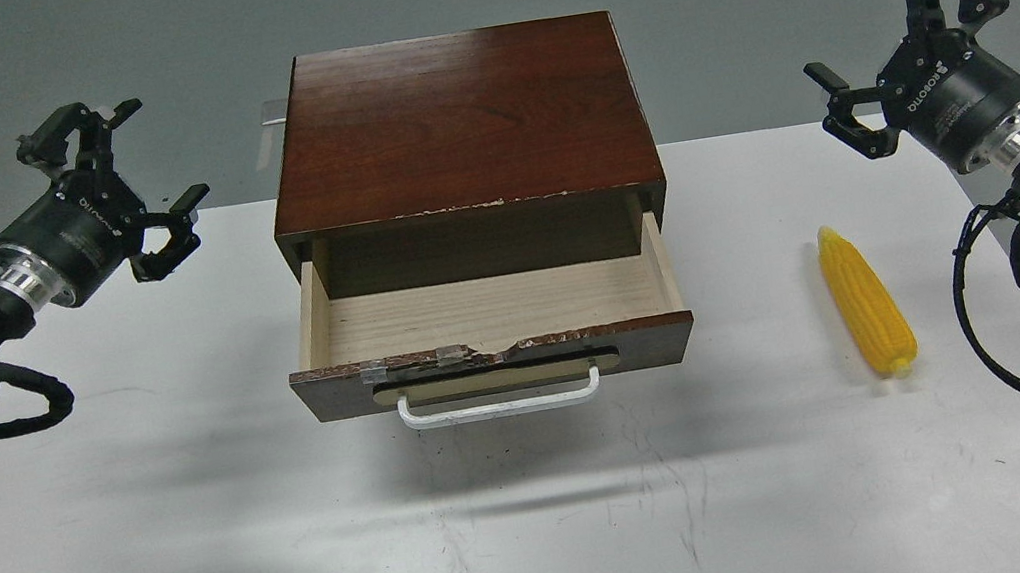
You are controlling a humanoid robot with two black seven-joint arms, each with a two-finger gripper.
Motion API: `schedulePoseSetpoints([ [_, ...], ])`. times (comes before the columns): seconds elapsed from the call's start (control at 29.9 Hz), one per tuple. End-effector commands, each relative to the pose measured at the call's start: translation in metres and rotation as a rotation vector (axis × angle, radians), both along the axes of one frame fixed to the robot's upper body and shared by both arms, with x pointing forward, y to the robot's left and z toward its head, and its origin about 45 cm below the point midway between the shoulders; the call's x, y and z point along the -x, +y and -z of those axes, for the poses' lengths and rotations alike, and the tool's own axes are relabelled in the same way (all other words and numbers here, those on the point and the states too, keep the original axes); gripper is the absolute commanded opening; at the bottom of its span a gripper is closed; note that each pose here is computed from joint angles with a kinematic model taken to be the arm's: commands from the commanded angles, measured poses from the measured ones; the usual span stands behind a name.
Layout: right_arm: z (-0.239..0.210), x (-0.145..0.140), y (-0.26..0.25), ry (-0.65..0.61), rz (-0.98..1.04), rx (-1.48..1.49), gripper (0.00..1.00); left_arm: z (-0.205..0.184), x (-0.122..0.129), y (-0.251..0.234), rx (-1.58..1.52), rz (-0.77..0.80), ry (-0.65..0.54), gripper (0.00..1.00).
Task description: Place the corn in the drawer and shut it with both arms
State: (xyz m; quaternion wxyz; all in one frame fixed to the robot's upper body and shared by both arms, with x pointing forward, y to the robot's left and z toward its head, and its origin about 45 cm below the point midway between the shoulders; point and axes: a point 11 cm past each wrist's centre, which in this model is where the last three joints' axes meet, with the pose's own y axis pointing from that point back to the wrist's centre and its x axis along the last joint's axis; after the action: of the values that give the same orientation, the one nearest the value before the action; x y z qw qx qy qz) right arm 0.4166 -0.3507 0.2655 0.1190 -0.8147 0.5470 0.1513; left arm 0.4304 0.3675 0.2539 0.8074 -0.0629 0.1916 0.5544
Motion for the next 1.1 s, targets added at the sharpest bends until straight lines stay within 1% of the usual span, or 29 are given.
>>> schedulePoseSetpoints([
  [0.0,-0.002,0.001,-0.009,-0.002,0.018,0.028,1.00,-0.002,0.000,0.001,0.006,-0.002,0.000,0.98],
  [0.17,-0.008,0.002,-0.019,-0.018,0.031,0.083,1.00,-0.003,0.000,-0.002,0.016,0.016,-0.008,0.98],
  [0.27,-0.011,0.003,-0.032,-0.016,0.075,0.121,1.00,-0.002,-0.001,-0.006,0.022,0.022,-0.008,0.98],
  [0.37,-0.014,0.003,-0.039,-0.039,0.104,0.230,1.00,-0.005,-0.003,-0.007,0.020,0.018,-0.014,0.98],
  [0.43,-0.026,0.007,-0.044,-0.115,0.113,0.411,1.00,-0.004,-0.003,-0.008,0.016,0.020,-0.013,0.98],
  [0.5,-0.043,0.020,-0.044,-0.259,0.049,0.769,1.00,-0.004,-0.003,-0.007,-0.003,0.023,-0.015,0.98],
  [0.53,-0.042,0.025,-0.044,-0.286,0.012,0.878,1.00,-0.004,-0.003,-0.008,-0.006,0.025,-0.015,0.98],
  [0.57,-0.032,0.036,-0.046,-0.326,-0.086,1.107,1.00,-0.002,-0.003,-0.007,-0.011,0.026,-0.012,0.98],
  [0.63,-0.012,0.047,-0.046,-0.359,-0.222,1.341,1.00,-0.002,-0.002,-0.008,-0.013,0.027,-0.011,0.98],
  [0.7,0.031,0.072,-0.054,-0.383,-0.480,1.667,1.00,0.001,-0.002,-0.008,-0.016,0.027,-0.006,0.98],
  [0.74,0.040,0.077,-0.058,-0.374,-0.519,1.713,1.00,0.002,-0.001,-0.008,-0.017,0.027,-0.003,0.98],
  [0.77,0.053,0.084,-0.066,-0.332,-0.553,1.756,1.00,0.004,-0.001,-0.008,-0.016,0.026,0.000,0.98],
  [0.84,0.063,0.088,-0.077,-0.272,-0.557,1.785,1.00,0.004,0.000,-0.008,-0.016,0.025,0.001,0.98],
  [0.87,0.073,0.092,-0.088,-0.219,-0.556,1.811,1.00,0.006,0.000,-0.010,-0.012,0.027,0.003,0.98],
  [0.9,0.077,0.093,-0.092,-0.201,-0.552,1.823,0.99,0.006,0.000,-0.011,-0.009,0.028,0.004,0.98],
  [0.94,0.085,0.091,-0.090,-0.195,-0.546,1.825,0.97,0.006,0.000,-0.010,-0.008,0.027,0.001,0.98],
  [0.97,0.097,0.090,-0.078,-0.208,-0.558,1.810,0.95,0.006,-0.001,-0.010,-0.010,0.020,0.002,0.98],
  [1.07,0.117,0.092,-0.056,-0.221,-0.590,1.788,0.95,0.006,-0.002,-0.005,-0.025,-0.014,0.010,0.98],
])
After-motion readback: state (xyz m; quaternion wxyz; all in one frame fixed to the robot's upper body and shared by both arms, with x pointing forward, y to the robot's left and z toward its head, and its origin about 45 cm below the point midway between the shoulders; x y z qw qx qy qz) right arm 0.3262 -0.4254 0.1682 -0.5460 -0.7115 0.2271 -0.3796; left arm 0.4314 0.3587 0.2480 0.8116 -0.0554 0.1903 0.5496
